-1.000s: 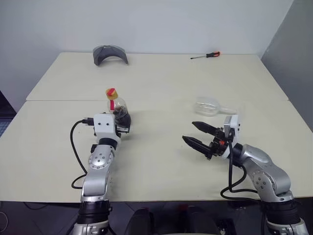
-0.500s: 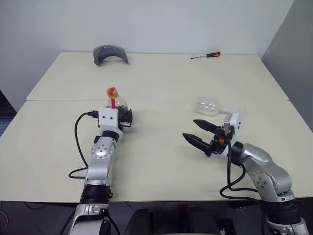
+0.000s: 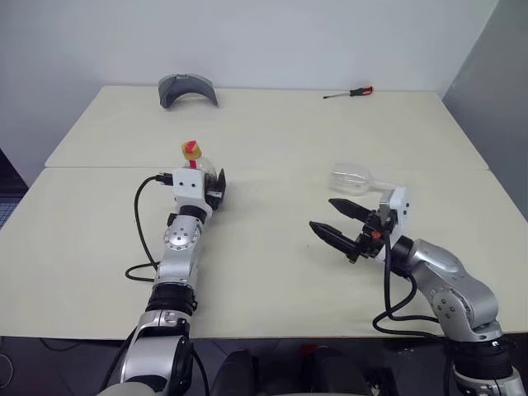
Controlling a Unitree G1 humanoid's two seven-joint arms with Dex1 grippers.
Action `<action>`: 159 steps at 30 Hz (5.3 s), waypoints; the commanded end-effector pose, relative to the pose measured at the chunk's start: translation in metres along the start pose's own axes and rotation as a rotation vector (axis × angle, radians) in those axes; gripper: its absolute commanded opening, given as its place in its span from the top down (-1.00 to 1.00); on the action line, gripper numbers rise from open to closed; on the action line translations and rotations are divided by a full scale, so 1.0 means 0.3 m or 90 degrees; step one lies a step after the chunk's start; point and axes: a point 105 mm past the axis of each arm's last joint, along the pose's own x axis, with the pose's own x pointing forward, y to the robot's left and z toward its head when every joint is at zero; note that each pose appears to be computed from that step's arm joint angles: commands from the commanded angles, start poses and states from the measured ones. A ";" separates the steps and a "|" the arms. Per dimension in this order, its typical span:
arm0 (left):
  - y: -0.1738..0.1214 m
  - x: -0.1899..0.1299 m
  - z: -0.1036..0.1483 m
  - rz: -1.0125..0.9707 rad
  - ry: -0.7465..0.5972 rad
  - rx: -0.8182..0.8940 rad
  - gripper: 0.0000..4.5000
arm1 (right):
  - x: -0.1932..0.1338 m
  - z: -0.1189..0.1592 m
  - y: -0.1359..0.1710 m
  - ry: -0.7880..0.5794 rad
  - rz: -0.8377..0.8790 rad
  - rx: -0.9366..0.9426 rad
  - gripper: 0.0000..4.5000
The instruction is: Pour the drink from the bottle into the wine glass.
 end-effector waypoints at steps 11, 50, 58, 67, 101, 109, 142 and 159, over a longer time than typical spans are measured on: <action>0.009 -0.006 0.052 -0.003 -0.045 0.005 0.14 | -0.006 0.039 0.017 -0.022 0.005 -0.020 -1.00; -0.407 -0.042 0.264 -0.566 0.009 0.009 0.26 | 0.389 0.331 -0.022 -0.009 0.092 -0.051 -1.00; -0.410 -0.041 0.261 -0.573 0.015 0.012 0.26 | 0.395 0.334 -0.042 -0.021 0.070 0.020 -0.24; -0.412 -0.053 0.261 -0.576 0.014 0.011 0.26 | 0.395 0.337 -0.012 -0.017 0.093 0.019 0.43; -0.304 -0.365 0.297 -0.647 0.087 -0.041 0.26 | 0.241 0.442 0.158 -0.042 0.435 -0.025 -0.99; -0.264 -0.240 0.241 -0.565 0.085 -0.004 0.26 | 0.268 0.394 0.121 -0.021 0.274 -0.106 -0.99; -0.345 -0.122 0.291 -0.593 0.026 0.012 0.26 | 0.417 0.347 0.091 -0.013 0.162 -0.081 -0.99; -0.360 -0.166 0.308 -0.606 0.017 0.004 0.26 | 0.413 0.351 0.111 -0.031 0.194 -0.069 0.45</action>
